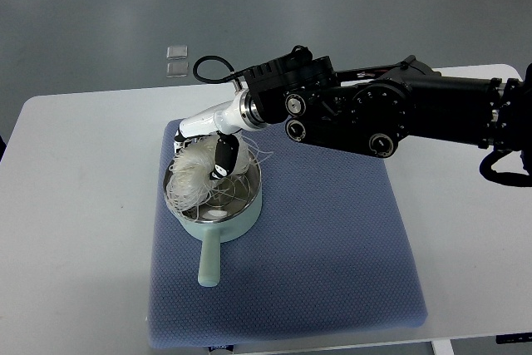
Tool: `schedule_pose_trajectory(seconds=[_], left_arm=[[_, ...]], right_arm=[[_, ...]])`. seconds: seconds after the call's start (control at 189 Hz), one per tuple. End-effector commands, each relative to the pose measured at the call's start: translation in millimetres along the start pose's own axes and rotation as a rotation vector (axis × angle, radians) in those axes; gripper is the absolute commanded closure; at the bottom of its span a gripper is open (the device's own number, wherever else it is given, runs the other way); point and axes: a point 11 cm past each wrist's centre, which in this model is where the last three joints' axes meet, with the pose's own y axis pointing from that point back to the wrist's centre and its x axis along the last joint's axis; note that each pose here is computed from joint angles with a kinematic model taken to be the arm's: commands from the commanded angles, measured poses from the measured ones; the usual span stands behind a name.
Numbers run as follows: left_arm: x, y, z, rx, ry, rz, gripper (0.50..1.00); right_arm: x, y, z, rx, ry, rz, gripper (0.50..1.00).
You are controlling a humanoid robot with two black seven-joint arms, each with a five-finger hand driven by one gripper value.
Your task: Put vermicelli into pot with right hand
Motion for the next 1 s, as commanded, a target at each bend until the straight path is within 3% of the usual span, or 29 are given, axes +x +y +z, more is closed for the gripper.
schedule_pose_trajectory(seconds=[0.0,0.138,0.329,0.504,0.647,0.758,0.88,0.997], left_arm=[[-0.2,0.0,0.0,0.0,0.0,-0.001,0.5],[0.3,0.0,-0.1,0.0,-0.001,0.001,0.5],[-0.7,0.0,-0.1,0.0,-0.002,-0.002,0.5],[-1.8,0.0,0.0,0.0,-0.001,-0.005,0.5],[-2.5,0.0,-0.1,0.0,-0.004,-0.008,0.5],[-3.4,0.0,-0.1,0.0,-0.008,-0.01,0.5],[-8.7,0.0,-0.2,0.001,-0.011,-0.025,0.5],[-8.7,0.0,-0.3,0.001,-0.012,-0.025,0.5]], right_arm=[[-1.8,1.2,-1.0,0.004,-0.001,-0.033,0.587],[6.8,14.8,10.0,-0.01,-0.02,-0.034,0.587],[66.8,58.3,19.7,0.038,-0.119,0.165,0.587],[73.7,100.8,85.2,0.142,-0.527,0.436,0.587],[56.5,137.3,142.3,0.415,-1.029,0.746,0.587],[8.1,148.4,189.2,0.668,-1.506,0.992,0.587],[-43.5,126.1,219.1,0.727,-1.872,1.088,0.587],[-69.0,117.1,232.8,0.761,-2.019,1.147,0.585]])
